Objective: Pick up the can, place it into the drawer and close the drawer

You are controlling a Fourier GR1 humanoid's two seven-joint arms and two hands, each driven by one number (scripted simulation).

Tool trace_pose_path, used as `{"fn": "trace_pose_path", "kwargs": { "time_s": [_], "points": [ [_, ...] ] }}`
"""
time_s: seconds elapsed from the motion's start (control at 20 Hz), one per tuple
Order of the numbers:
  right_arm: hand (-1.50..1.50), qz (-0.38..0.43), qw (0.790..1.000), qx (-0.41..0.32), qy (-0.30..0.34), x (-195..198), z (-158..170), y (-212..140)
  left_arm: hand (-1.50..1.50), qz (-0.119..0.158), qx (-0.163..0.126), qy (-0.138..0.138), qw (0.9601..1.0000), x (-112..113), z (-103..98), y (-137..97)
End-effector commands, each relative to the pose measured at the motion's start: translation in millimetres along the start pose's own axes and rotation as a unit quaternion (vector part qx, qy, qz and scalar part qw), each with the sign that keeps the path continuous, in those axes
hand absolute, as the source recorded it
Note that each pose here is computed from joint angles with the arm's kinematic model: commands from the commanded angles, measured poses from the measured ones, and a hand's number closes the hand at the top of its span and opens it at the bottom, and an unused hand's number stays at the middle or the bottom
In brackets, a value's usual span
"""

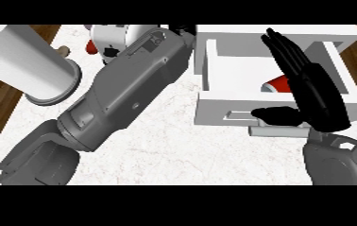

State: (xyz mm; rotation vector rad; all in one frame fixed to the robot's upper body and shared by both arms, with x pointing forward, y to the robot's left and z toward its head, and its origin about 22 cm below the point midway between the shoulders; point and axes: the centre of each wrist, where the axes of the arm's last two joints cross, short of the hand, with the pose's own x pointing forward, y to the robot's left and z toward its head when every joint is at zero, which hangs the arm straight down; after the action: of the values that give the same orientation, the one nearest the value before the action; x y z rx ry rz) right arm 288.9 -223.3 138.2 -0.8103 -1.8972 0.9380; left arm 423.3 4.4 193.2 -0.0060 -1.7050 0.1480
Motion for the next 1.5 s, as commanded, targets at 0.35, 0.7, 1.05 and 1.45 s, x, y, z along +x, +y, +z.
{"fn": "trace_pose_path", "kwargs": {
  "time_s": [0.35, 0.7, 1.05, 1.45],
  "points": [
    [-1.50, 0.129, 0.990, 0.050, 0.026, -13.7, -58.8, 72.5, -1.50, -0.009, 0.009, 0.008, 0.9999, 1.9, 5.4, 30.3],
    [-1.50, 0.159, 0.984, 0.065, 0.048, -52.4, -64.0, 111.7, -1.50, -0.014, 0.028, -0.008, 0.9995, 28.8, -8.3, 73.8],
    [-1.50, 0.189, 0.980, 0.031, 0.055, -71.5, -74.9, 126.1, -1.50, -0.016, 0.028, 0.000, 0.9995, 34.0, -5.6, 85.3],
    [-1.50, 0.200, 0.977, -0.011, 0.068, -85.6, -92.5, 117.8, -1.50, -0.005, 0.023, -0.005, 0.9997, 46.0, 3.9, 92.4]
  ]
}}
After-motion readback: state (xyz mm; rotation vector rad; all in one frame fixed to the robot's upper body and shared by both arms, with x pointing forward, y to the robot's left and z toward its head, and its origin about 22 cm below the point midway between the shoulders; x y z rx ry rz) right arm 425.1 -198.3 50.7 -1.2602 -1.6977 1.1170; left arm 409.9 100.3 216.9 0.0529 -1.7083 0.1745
